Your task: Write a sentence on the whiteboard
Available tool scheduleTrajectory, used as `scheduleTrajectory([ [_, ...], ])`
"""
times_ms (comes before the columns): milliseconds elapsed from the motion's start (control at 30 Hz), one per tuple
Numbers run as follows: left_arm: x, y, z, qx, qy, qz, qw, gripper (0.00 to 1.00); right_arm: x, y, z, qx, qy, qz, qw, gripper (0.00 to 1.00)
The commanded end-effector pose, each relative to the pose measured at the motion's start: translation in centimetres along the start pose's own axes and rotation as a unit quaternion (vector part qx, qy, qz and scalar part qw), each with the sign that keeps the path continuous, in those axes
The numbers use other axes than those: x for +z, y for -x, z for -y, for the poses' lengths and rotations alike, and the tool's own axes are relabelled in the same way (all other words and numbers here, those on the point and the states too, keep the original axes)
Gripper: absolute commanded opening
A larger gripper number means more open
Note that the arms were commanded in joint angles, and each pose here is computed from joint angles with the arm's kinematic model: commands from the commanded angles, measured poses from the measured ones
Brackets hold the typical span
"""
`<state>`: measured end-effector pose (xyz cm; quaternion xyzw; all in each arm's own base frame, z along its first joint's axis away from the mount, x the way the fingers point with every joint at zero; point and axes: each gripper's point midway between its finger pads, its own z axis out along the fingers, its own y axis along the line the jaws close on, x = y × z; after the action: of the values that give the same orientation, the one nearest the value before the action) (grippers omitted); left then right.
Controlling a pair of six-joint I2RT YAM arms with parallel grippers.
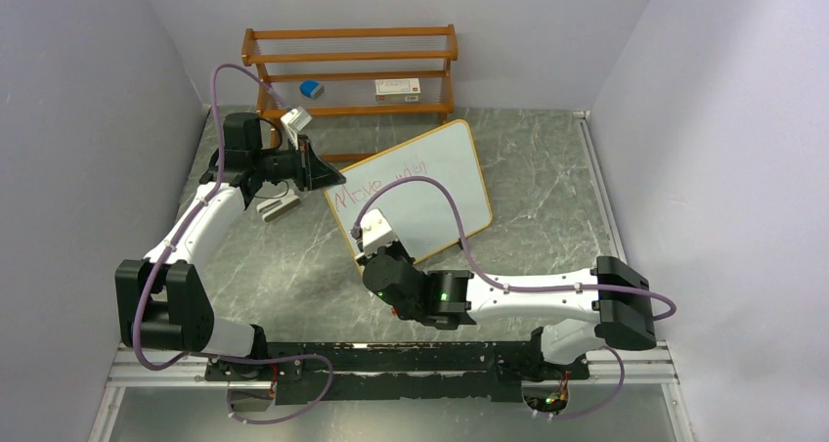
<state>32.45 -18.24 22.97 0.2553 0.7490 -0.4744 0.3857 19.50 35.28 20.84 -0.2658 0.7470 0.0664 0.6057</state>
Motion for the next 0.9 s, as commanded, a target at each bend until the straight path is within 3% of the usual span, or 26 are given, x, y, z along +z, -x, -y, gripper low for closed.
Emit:
scheduleTrajectory([
  [0,-0.2,0.0,-1.2,0.024,0.033,0.004,0.999,0.05,0.5,1.5,0.0,0.021,-0.009,0.014,1.000,0.00],
  [867,-0.3,0.2,-0.7,0.029,0.023,0.006,0.999,0.05,1.8,0.8,-1.1,0.006,0.010,-0.005,1.000,0.00],
])
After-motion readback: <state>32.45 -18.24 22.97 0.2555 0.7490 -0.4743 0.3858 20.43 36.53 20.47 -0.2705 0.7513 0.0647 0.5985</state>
